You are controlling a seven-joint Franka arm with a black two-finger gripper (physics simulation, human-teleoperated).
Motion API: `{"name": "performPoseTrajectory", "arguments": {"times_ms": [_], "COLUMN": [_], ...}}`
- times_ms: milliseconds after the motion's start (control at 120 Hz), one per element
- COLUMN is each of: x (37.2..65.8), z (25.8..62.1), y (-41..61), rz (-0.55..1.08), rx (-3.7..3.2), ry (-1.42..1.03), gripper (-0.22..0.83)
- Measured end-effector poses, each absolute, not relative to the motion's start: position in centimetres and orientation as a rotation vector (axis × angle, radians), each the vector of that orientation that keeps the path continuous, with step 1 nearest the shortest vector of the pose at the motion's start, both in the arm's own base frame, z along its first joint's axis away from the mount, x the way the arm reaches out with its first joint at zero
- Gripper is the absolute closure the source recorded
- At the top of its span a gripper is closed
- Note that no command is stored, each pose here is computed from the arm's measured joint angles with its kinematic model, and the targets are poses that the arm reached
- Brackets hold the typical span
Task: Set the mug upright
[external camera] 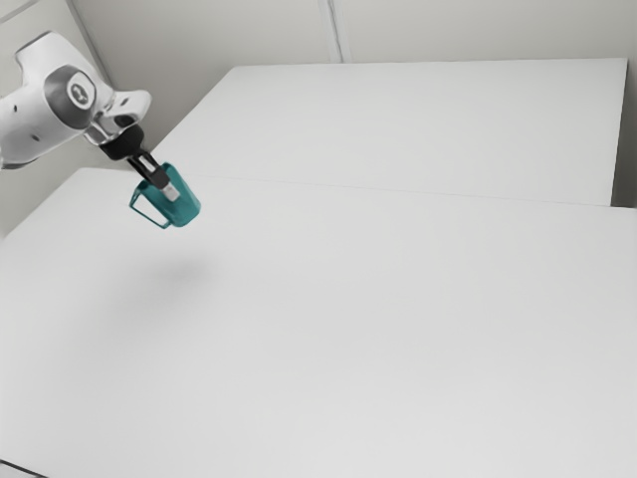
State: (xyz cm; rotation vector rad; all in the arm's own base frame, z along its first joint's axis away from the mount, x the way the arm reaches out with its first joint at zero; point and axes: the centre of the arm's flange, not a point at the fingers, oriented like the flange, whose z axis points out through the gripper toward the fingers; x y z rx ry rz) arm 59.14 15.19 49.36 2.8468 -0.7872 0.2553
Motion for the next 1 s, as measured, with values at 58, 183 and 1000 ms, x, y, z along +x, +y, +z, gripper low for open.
{"name": "performPoseTrajectory", "arguments": {"times_ms": [58, 183, 1000], "x": [58.5, 56.2, 52.9], "z": [49.0, 48.0, 39.0], "y": [12.9, 8.9, 4.8], "rz": [0.194, 0.074, -0.031], "rx": [2.871, 2.925, 3.158], "ry": [-0.818, -0.857, -0.59], "gripper": [0.78, 0.77, 0.77]}}
